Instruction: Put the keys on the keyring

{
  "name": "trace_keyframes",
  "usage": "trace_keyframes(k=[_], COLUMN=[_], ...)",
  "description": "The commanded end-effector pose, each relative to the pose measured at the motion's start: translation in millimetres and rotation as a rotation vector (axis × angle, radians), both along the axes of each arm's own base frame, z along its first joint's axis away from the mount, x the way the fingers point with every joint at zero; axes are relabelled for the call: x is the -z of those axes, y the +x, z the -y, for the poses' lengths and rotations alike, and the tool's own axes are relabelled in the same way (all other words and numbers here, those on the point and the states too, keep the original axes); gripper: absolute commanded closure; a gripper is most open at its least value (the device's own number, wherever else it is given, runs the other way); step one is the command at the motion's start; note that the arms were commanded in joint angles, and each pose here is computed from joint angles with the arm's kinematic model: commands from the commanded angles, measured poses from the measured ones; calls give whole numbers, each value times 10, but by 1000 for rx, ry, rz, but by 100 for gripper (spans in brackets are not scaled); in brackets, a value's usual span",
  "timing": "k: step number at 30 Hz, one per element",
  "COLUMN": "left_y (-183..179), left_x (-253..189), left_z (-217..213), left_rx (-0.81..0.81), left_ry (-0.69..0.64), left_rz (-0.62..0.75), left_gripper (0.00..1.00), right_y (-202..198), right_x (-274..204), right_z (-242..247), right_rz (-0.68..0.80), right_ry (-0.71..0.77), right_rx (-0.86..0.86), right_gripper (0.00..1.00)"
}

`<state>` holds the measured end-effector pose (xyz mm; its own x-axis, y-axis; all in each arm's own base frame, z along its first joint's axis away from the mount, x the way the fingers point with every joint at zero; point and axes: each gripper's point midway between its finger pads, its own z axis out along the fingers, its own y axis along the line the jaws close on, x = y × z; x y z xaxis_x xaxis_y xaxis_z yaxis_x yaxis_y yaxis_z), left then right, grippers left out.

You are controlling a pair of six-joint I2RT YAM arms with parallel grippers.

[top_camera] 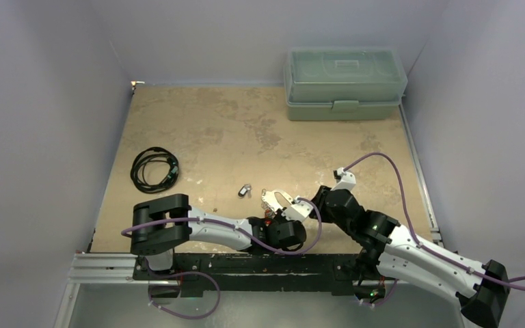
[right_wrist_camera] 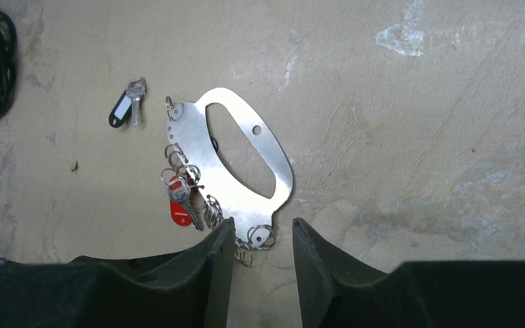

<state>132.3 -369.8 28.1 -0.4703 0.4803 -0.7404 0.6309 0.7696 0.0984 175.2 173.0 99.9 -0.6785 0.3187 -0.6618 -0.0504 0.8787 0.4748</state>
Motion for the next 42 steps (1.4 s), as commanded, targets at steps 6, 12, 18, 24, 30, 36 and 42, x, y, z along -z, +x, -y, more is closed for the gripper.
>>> trace_keyframes(k=[6, 12, 18, 24, 30, 36, 42], left_y=[-114, -137, -139, -139, -144, -177, -132], left_x=[-305, -324, -331, -263, -228, -327, -590], left_z=[445, 541, 566, 582, 610, 638, 534], left_rx=[91, 109, 116, 117, 122, 133, 136], left_ry=[-133, -177, -176, -164, -165, -186, -178], left_rz=[-16, -19, -15, -17, -21, -23, 39], left_gripper=[79, 81, 81, 81, 81, 78, 65], right_y=[42, 41, 44, 45, 44, 45, 50], right_x=[-191, -190, -178, -174, -170, -172, -190], right_z=[-123, -119, -130, -132, -139, -147, -158], right_rz=[34, 34, 29, 30, 29, 30, 34], right_ry=[87, 84, 76, 74, 73, 71, 73], right_rx=[2, 2, -2, -4, -9, -14, -18], right_gripper=[43, 43, 43, 43, 44, 44, 44])
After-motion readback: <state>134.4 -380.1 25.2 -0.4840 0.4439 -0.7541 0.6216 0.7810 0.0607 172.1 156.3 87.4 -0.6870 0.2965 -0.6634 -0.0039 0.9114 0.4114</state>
